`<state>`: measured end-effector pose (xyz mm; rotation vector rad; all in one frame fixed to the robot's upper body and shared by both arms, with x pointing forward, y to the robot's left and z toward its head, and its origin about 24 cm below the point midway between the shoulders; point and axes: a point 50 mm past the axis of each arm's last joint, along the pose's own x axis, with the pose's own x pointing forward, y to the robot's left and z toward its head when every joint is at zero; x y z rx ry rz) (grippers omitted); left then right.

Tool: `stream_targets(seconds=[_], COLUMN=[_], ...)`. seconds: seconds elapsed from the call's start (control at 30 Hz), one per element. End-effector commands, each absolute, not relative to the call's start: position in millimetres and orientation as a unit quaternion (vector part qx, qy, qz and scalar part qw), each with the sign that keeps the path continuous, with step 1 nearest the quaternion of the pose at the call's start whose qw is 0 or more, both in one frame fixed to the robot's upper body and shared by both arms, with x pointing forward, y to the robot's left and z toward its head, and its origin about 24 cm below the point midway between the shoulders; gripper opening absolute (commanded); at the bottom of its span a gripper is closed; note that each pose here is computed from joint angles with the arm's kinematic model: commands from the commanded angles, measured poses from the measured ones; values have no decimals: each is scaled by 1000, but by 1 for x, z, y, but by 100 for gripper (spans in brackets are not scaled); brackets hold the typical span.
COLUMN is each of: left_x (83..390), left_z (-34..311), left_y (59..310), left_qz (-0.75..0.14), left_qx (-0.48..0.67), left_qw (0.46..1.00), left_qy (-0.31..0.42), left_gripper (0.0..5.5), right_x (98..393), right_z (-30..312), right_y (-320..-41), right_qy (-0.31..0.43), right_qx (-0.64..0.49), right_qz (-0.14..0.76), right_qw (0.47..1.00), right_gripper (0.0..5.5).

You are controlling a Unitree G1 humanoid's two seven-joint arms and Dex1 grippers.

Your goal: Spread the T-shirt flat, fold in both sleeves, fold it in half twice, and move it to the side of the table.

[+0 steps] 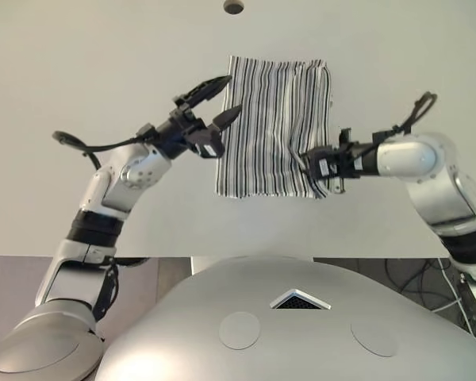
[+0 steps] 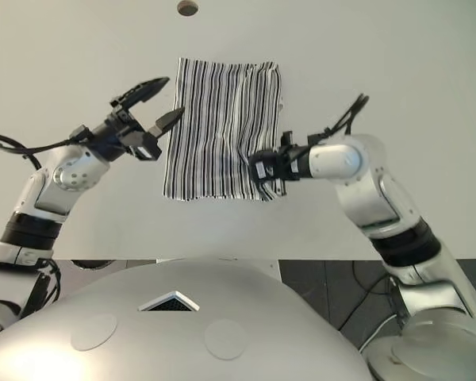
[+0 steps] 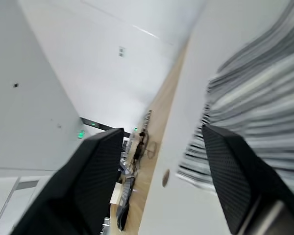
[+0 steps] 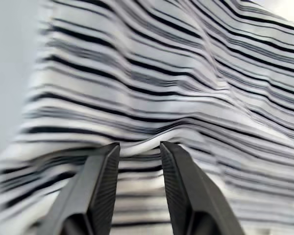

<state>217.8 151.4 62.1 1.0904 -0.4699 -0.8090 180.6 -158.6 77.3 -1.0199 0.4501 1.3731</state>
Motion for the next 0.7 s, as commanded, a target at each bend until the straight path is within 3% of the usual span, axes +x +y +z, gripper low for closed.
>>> stream_targets(seconds=[0.03,0.13,0.23,0.43,0.53,0.7], left_x=[199,179,158,124,115,122], left_z=[60,57,52,42,35,24], left_y=[156,158,183,229,232,214], left_qz=[-405,-451,-491,-547,-564,-572], left_qx=[535,541,551,583,582,586], left_qw=[714,684,656,591,578,560], left_qy=[-202,-189,-160,-107,-97,-123], left_gripper=[291,291,291,291,311,359], right_x=[165,179,193,177,172,169], right_z=[97,111,124,130,130,122], right_y=[-160,-164,-188,-226,-240,-242], right_qy=[164,128,95,28,20,29], right_qx=[-443,-449,-469,-466,-460,-480], right_qz=[574,512,436,363,341,358], right_qw=[669,721,762,807,820,801], right_gripper=[154,154,154,154,154,154])
